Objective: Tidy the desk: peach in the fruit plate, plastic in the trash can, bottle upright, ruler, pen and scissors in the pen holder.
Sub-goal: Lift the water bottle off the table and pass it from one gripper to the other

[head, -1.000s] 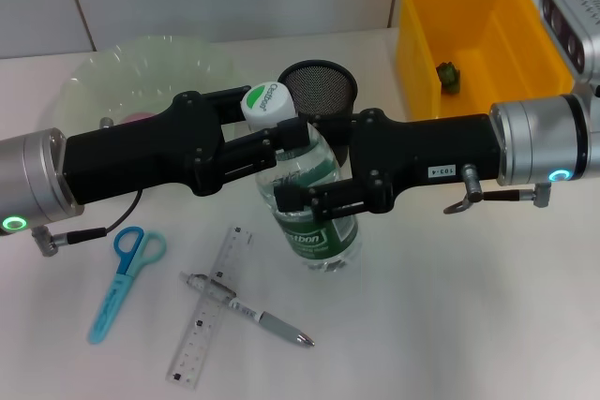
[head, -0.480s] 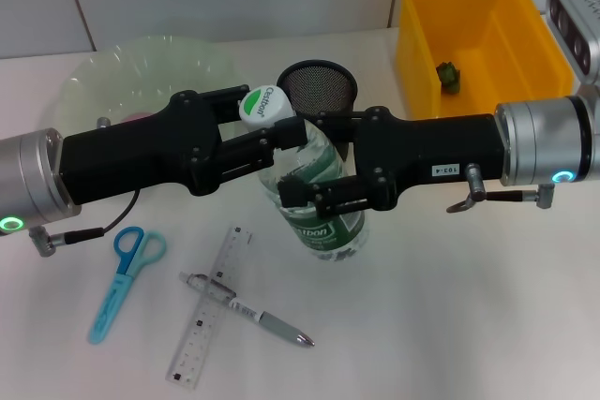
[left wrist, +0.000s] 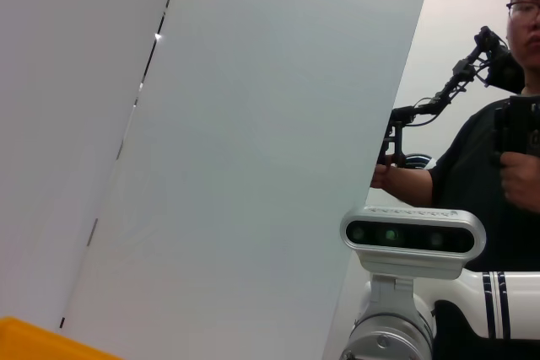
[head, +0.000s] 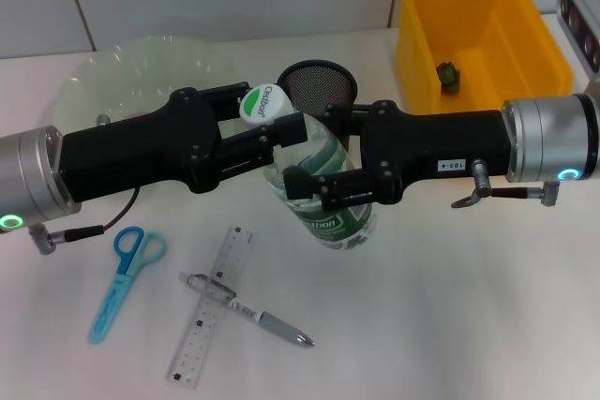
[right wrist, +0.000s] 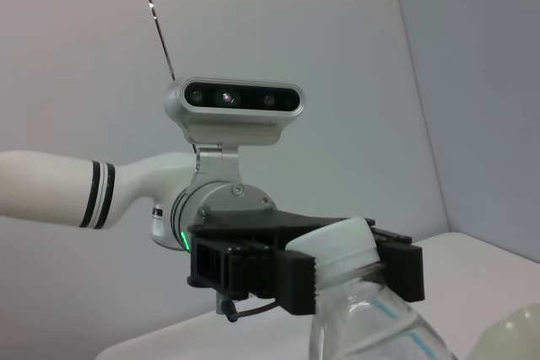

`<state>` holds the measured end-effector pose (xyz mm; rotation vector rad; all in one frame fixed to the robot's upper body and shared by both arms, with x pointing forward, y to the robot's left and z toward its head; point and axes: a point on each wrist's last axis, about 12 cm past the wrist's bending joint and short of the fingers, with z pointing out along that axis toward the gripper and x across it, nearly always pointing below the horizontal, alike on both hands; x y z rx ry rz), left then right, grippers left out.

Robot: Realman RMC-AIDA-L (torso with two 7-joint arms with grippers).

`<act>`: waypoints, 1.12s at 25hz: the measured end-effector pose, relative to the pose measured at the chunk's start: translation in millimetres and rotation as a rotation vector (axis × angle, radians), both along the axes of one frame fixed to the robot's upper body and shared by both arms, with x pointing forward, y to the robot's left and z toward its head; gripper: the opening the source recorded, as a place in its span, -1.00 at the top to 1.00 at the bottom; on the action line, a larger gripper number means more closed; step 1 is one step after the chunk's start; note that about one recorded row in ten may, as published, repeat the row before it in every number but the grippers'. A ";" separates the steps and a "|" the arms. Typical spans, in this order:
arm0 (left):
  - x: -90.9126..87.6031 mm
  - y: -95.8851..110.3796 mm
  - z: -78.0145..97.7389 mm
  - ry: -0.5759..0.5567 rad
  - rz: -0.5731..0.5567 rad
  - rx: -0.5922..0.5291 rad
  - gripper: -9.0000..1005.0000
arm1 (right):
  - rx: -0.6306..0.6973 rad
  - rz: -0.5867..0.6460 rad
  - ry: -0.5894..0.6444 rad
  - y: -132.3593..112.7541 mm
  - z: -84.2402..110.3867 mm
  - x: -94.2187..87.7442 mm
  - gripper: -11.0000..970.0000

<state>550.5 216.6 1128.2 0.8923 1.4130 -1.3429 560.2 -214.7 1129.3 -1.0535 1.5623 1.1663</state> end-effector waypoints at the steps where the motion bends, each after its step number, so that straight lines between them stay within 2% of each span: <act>1: 0.0 0.1 0.0 0.000 0.000 0.000 0.09 | 0.000 0.000 0.000 0.1 0.1 0.1 -0.68; 28: -1.5 1.3 -2.4 -0.003 0.005 0.005 0.09 | 0.024 0.014 -0.006 3.1 1.1 -1.5 -0.67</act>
